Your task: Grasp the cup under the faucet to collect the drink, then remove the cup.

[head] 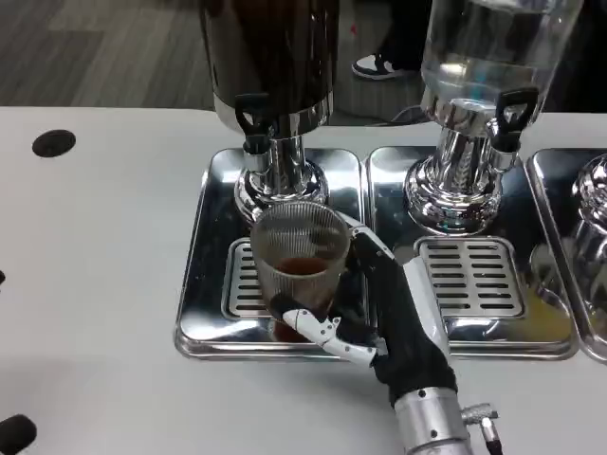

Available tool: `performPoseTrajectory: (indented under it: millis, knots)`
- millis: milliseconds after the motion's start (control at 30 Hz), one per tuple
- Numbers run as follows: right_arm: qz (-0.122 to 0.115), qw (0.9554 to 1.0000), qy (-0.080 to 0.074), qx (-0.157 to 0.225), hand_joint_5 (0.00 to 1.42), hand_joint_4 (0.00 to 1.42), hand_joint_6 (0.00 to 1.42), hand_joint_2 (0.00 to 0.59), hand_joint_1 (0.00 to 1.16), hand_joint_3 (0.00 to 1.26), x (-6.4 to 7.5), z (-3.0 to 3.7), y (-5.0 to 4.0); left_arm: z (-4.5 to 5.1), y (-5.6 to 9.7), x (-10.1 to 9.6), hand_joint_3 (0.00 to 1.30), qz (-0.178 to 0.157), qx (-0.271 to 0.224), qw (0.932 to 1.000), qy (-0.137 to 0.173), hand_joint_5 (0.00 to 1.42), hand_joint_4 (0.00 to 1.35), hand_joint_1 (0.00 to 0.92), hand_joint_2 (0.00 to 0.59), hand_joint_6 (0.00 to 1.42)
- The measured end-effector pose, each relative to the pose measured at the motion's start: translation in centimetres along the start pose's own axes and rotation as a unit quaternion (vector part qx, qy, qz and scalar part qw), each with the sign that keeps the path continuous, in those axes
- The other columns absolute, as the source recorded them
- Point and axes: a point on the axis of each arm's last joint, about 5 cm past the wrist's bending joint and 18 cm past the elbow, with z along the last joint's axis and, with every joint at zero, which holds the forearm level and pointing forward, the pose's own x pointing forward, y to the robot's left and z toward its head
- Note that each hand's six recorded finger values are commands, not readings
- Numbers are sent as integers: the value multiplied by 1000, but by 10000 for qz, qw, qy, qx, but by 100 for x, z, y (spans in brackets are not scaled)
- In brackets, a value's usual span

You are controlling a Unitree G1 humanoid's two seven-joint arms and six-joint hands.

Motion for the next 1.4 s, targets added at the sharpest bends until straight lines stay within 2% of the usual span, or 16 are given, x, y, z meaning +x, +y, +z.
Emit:
performPoseTrajectory:
  millis: [100, 233, 467, 867, 1100, 1400]
  knots:
    - [-27, 10000, -14, 31, 354, 362, 242, 204, 887, 308, -40, 9, -6, 9, 2, 3, 0, -1, 9, 10000, -27, 0, 0, 0, 16, 0]
    - [-37, 9999, 126, 12, 356, 375, 243, 202, 883, 308, -138, -34, -16, 22, 5, 10, 0, 1, 23, 10000, -65, 0, 0, 0, 16, 0]
    - [-85, 9998, 159, 15, 357, 377, 243, 201, 880, 313, -315, -53, -49, 46, 4, 20, 0, 7, 33, 9999, -127, 0, 0, 0, 16, 0]
    - [-89, 9996, 270, -55, 369, 377, 243, 201, 879, 317, -522, -112, -113, 48, -25, 3, 0, 22, -22, 9999, -97, 0, 0, 0, 16, 0]
    - [-128, 9997, 199, -1, 372, 391, 243, 203, 875, 320, -610, -119, -129, 55, -23, 8, 0, 22, -10, 9999, -120, 0, 0, 0, 16, 0]
    - [-197, 9996, 189, 15, 373, 392, 260, 210, 869, 329, -737, -155, -185, 80, -17, 19, 0, 14, 20, 9999, -166, 0, 0, 0, 16, 0]
